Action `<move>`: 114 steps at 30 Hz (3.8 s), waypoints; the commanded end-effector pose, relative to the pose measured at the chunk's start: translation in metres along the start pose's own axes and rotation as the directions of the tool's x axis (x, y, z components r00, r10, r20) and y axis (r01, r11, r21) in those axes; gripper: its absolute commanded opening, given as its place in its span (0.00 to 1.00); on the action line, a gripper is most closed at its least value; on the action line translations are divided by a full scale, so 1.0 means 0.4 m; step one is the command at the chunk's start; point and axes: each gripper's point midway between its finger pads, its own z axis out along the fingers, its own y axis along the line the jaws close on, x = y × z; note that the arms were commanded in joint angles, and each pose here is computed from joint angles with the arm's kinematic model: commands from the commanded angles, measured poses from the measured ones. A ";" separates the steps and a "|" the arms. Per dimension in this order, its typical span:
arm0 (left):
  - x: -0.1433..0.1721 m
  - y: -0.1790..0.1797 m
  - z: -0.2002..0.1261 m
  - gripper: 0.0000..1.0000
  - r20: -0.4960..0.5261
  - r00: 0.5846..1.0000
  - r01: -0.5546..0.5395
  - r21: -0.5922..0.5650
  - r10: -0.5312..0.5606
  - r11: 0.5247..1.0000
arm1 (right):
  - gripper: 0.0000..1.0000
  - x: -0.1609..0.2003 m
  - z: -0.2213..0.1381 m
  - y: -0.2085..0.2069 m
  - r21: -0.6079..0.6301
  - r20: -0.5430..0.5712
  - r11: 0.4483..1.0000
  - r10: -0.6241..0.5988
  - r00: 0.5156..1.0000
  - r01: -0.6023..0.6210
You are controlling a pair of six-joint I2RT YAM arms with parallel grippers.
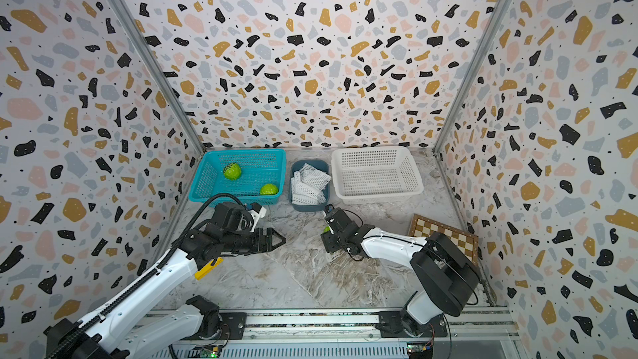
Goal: Sleeve custard apples in foam nets
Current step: Place the custard apple at the center of the board, then pick up the foam net from the storage box.
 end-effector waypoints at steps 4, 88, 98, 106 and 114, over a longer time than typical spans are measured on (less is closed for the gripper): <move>0.001 0.016 0.009 0.88 0.011 1.000 0.014 -0.012 -0.014 1.000 | 0.63 -0.004 0.008 -0.004 0.015 0.027 1.000 0.027 0.999 -0.027; -0.019 0.058 -0.002 0.85 0.104 0.988 0.123 -0.088 -0.114 0.988 | 0.51 -0.464 0.064 0.003 -0.427 0.163 0.865 0.358 0.919 -0.261; -0.021 0.064 0.009 0.86 0.096 0.988 0.127 -0.092 -0.118 0.988 | 0.63 -0.445 0.082 -0.018 -0.384 0.157 0.876 0.373 0.915 -0.291; -0.017 0.067 0.013 0.85 0.090 0.989 0.127 -0.093 -0.119 0.988 | 0.71 -0.435 0.110 -0.021 -0.381 0.130 0.865 0.400 0.907 -0.327; -0.017 0.070 0.014 0.85 0.093 0.989 0.125 -0.096 -0.116 0.988 | 0.70 -0.447 0.114 -0.009 -0.411 0.129 0.852 0.407 0.904 -0.324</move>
